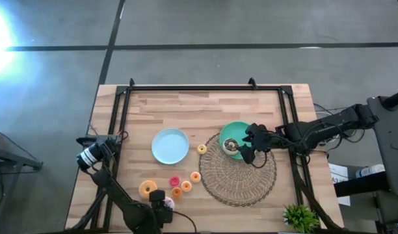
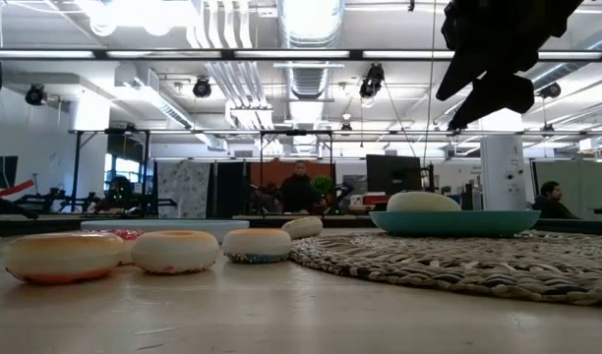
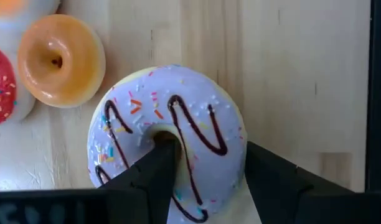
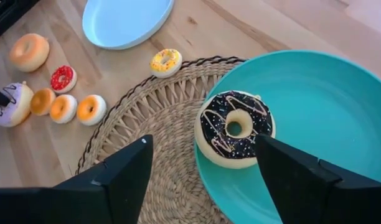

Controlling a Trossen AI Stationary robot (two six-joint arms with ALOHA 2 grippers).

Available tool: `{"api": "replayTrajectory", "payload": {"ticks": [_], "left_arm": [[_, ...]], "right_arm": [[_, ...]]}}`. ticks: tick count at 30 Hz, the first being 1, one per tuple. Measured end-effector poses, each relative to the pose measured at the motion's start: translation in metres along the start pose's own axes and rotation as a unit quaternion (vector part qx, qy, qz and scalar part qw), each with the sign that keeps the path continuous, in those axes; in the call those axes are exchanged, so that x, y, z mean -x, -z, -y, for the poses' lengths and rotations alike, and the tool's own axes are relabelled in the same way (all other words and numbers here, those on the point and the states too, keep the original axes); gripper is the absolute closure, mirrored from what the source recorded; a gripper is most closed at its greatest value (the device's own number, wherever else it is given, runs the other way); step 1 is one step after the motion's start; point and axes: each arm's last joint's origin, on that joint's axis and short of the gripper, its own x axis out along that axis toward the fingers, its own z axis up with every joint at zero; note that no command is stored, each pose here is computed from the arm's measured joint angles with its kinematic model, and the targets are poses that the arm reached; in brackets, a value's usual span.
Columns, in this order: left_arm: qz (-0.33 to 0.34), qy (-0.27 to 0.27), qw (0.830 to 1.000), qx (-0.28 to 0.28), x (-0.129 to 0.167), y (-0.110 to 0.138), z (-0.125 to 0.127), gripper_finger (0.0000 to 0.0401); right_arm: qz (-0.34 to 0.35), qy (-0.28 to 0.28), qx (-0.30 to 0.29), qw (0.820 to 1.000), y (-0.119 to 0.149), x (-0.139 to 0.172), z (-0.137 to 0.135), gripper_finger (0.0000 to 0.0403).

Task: Pick & Place donuts
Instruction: Put the purple doughnut on the green plate

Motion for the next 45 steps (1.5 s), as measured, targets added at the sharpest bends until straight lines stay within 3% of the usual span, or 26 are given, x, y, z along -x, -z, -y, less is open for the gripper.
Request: {"api": "replayTrajectory", "payload": {"ticks": [4,10,15,20,29,37,40,45], "left_arm": [[-0.003,-0.009,1.000,0.002,-0.006,0.000,-0.002,0.0277],[-0.006,-0.016,1.000,-0.006,-0.002,0.000,-0.007,0.0383],[-0.002,-0.046,0.999,0.004,0.026,-0.010,-0.030,0.0394],[0.067,-0.068,0.995,-0.022,0.046,-0.041,-0.076,0.0399],[0.115,-0.081,0.984,-0.110,0.004,-0.097,-0.203,0.0400],[0.234,-0.060,0.968,-0.063,0.004,-0.149,-0.317,0.0400],[0.255,-0.045,0.964,-0.063,0.000,-0.165,-0.338,0.0400],[0.285,-0.032,0.953,-0.096,-0.013,-0.206,-0.344,0.0400]], "right_arm": [[0.000,0.000,-0.001,1.000,0.000,0.000,0.000,0.0135],[0.000,0.000,-0.007,1.000,0.000,0.000,0.000,0.0144],[0.003,-0.005,0.006,1.000,-0.001,0.002,0.000,0.0152],[0.048,-0.011,0.008,0.999,-0.008,0.017,0.002,0.0160],[0.124,-0.036,-0.015,0.991,-0.017,0.055,0.015,0.0163],[0.180,-0.015,-0.033,0.983,-0.020,0.068,0.023,0.0165],[0.185,-0.015,-0.038,0.982,-0.020,0.071,0.025,0.0167],[0.141,-0.001,-0.072,0.987,-0.012,0.071,0.033,0.0170]]}}
